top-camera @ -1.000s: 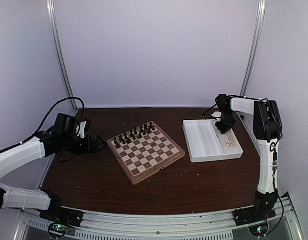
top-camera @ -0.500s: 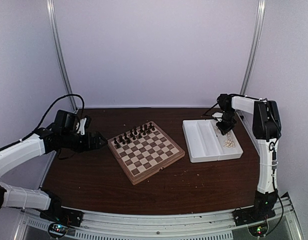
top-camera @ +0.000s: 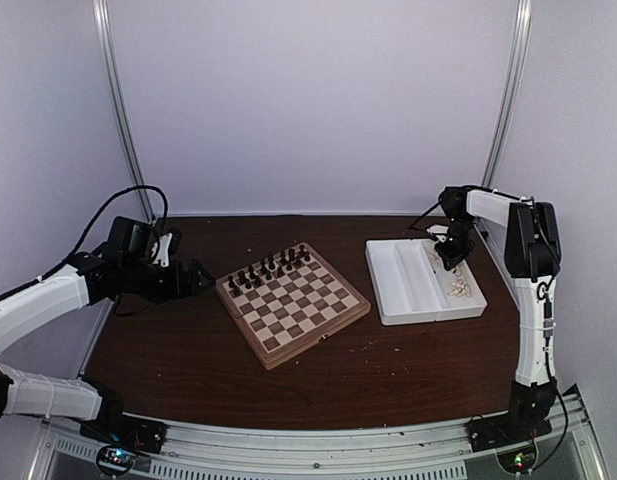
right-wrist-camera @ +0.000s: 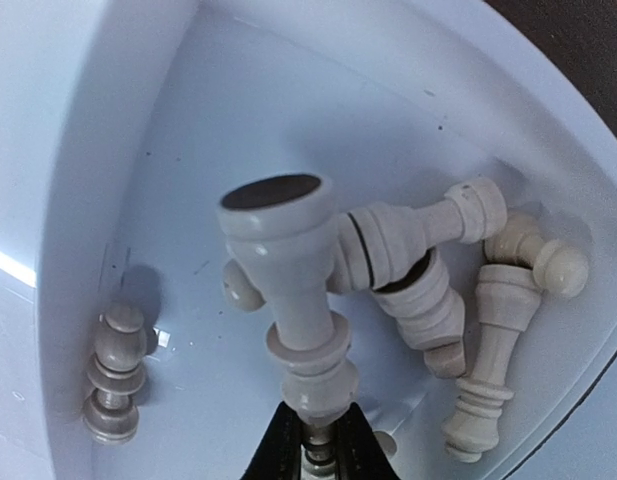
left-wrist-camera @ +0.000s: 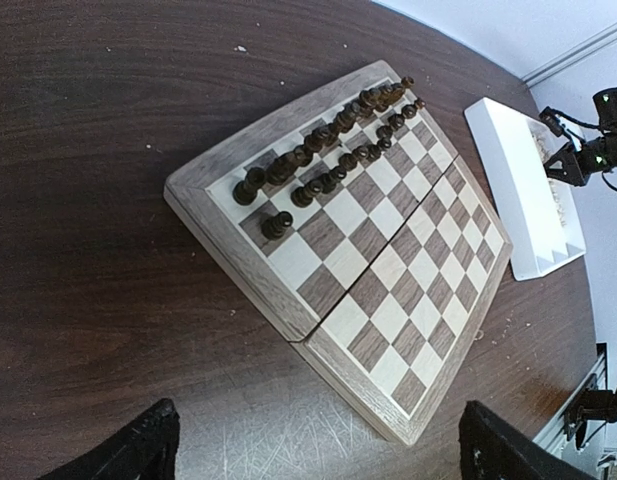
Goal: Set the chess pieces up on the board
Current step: Pick up the chess piece from the storage box.
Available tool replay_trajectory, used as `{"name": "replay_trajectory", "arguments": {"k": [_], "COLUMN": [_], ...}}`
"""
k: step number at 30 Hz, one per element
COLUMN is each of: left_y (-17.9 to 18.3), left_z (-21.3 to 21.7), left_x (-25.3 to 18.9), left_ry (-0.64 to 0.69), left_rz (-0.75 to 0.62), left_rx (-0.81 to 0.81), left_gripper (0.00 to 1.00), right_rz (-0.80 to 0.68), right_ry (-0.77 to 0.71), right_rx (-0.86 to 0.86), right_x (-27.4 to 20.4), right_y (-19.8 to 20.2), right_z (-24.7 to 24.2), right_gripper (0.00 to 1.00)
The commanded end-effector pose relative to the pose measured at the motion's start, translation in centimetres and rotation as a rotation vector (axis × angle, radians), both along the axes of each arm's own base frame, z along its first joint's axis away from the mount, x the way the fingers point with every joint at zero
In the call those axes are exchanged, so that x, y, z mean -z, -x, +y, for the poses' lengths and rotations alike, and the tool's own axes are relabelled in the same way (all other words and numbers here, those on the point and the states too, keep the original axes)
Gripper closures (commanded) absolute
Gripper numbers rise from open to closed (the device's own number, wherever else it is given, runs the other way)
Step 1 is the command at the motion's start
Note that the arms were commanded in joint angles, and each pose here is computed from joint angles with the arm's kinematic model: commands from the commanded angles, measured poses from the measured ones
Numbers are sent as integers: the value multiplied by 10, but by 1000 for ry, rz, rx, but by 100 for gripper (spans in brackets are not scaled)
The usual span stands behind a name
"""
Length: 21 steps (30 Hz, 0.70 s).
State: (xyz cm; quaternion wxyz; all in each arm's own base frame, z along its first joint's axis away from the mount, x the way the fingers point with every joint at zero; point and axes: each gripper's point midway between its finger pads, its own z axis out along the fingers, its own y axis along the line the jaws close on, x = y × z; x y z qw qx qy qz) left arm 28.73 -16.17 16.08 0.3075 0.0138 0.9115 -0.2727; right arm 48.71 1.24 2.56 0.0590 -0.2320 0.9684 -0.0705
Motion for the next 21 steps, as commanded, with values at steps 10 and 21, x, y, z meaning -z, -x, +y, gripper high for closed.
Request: {"name": "replay_trajectory", "arguments": {"k": [10,21], "left_y": [4,5], "left_z": [0,-23], "left_x": [-10,-13], "left_ry": [39,118], "left_rz": [-32,-32], "left_rx": [-1,92], "left_gripper": [2,2], "right_rz": [-266,-459], "right_ry": [-120,-442], "right_rx": [54,74], "right_x": [-58,-113], "right_y": [-13,7], "right_z": [10,57], "right_gripper": [92,90]}}
